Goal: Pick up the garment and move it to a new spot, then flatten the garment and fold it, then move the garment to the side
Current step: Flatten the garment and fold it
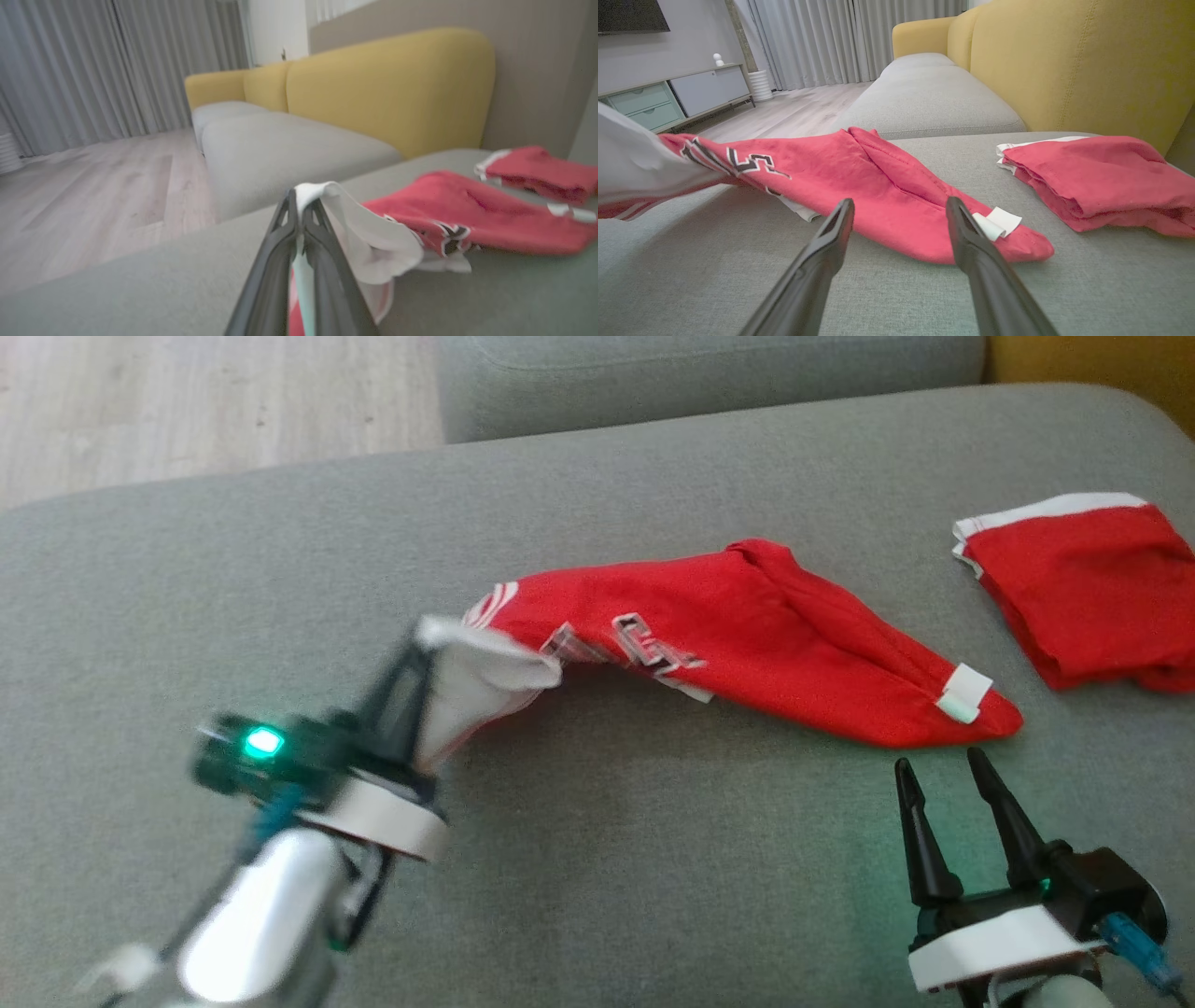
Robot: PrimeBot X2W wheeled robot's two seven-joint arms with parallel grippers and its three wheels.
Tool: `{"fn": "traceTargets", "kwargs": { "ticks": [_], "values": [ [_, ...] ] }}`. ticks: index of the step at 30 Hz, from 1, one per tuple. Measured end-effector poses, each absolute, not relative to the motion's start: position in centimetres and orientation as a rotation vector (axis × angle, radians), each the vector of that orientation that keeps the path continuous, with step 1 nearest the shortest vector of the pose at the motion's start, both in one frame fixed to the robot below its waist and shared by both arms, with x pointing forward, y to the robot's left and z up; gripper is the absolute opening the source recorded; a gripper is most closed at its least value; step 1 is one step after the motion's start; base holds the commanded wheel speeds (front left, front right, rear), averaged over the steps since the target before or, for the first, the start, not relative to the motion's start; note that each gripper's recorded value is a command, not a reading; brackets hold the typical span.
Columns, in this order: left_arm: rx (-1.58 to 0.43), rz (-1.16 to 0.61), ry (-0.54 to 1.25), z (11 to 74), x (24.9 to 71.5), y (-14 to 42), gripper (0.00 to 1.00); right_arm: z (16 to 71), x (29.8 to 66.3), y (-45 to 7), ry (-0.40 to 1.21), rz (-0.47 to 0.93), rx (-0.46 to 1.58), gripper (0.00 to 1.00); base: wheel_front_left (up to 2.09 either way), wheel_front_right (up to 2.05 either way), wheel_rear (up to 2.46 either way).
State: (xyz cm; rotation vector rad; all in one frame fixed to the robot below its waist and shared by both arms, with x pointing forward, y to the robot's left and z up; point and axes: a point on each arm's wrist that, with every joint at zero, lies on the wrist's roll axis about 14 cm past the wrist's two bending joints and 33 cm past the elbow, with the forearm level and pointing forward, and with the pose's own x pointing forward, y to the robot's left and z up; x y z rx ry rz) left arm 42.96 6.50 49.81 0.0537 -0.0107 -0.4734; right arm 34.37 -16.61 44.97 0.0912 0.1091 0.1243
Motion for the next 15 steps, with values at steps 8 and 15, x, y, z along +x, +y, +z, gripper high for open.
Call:
{"fn": "traceTargets", "kwargs": {
  "ticks": [8,15],
  "values": [
    [-0.031,-0.399,-0.305,61.2,43.1,10.2,0.0,45.1,34.2,-15.7,0.106,0.146,0.1,1.0,0.0,0.0,0.0],
    [-0.01,-0.336,-0.312,64.1,43.4,13.4,0.0,44.7,34.1,-15.9,0.118,0.142,0.099,1.0,0.0,0.0,0.0]
  ]
}}
